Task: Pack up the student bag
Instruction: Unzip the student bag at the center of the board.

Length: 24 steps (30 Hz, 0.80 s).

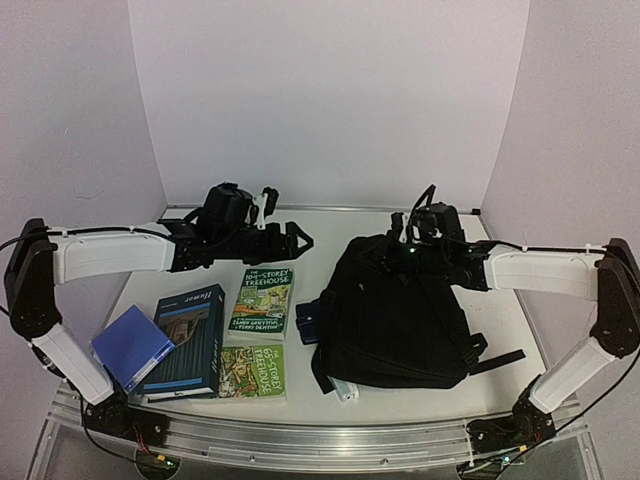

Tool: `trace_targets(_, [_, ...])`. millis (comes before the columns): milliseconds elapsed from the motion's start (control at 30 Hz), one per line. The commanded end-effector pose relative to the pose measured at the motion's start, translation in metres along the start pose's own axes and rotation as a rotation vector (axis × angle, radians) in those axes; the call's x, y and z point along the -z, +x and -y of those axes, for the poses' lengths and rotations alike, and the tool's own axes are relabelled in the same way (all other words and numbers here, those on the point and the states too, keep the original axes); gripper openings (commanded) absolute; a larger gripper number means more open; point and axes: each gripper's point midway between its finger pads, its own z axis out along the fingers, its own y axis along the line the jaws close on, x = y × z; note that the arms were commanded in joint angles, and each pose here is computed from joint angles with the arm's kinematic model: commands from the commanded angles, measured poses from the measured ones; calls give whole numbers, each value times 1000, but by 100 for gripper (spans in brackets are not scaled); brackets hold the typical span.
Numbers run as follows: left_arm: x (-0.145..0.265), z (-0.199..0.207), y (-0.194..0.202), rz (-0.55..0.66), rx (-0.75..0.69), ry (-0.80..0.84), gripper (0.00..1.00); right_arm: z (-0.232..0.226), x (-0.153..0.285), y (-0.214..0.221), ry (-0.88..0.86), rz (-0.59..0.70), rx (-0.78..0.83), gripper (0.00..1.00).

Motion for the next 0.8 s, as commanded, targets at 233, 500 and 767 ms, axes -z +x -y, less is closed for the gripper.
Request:
trace_targets(233, [10,1,18,-79,-9,62,96,-15,-59,3,31,64,39,2])
trace_targets(500, [6,-10,37,-133,34,41,99,-28,-40,-8,59,101,120,68])
trace_targets(767, [7,-20,51,-158,58,25,100,-5,20,-22,284,191,230,98])
